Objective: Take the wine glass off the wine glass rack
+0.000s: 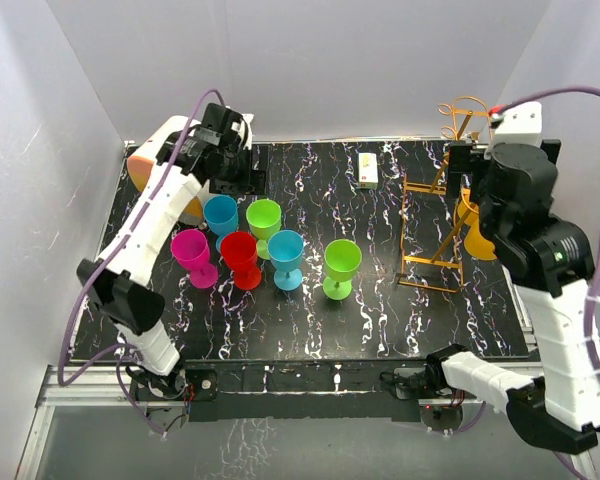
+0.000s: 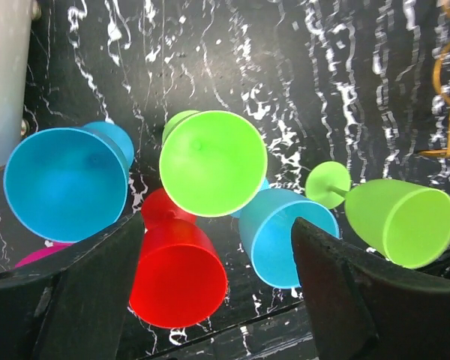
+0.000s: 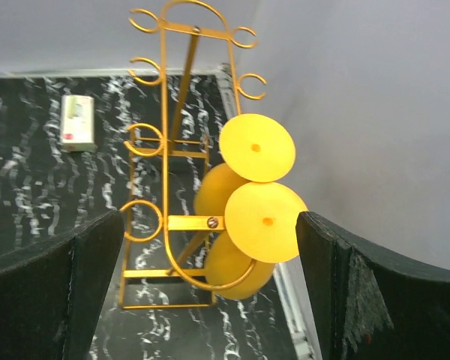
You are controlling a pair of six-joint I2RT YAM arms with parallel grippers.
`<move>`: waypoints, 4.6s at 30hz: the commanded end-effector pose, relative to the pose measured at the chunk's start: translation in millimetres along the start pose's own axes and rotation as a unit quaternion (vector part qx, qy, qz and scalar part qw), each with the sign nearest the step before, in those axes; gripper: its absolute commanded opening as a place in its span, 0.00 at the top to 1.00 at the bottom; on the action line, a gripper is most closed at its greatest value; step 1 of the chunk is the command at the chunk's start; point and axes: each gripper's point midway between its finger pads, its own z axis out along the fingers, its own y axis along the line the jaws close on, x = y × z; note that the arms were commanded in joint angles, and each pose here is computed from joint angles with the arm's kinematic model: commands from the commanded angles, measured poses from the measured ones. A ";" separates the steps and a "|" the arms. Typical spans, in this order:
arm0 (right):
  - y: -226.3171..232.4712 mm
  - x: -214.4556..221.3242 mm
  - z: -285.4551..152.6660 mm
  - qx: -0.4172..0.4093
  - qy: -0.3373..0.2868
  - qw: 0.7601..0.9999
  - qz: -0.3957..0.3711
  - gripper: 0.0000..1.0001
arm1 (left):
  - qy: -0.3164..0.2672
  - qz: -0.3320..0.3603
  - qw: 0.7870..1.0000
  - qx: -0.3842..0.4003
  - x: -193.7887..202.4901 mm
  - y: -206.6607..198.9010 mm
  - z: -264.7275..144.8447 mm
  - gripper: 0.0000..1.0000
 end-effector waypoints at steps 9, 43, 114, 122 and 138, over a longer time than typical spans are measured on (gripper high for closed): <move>-33.4 8.7 31.6 0.159 0.084 0.974 -0.137 0.39 | -0.133 0.049 0.969 0.201 -5.6 -59.7 -104.0 0.16; -26.3 55.7 118.0 0.159 0.174 0.952 -0.195 0.59 | -0.145 0.124 0.957 0.220 38.1 -89.1 -125.7 0.11; -62.7 29.9 111.5 0.235 0.151 0.928 -0.245 1.00 | -0.128 0.121 0.955 0.237 37.5 -99.5 -115.1 0.09; -66.0 37.2 120.4 0.234 0.159 0.929 -0.241 1.00 | -0.127 0.123 0.955 0.238 38.4 -99.9 -115.2 0.09; -80.4 39.4 123.6 0.251 0.163 0.925 -0.234 1.00 | -0.127 0.129 0.955 0.237 41.4 -101.5 -118.3 0.09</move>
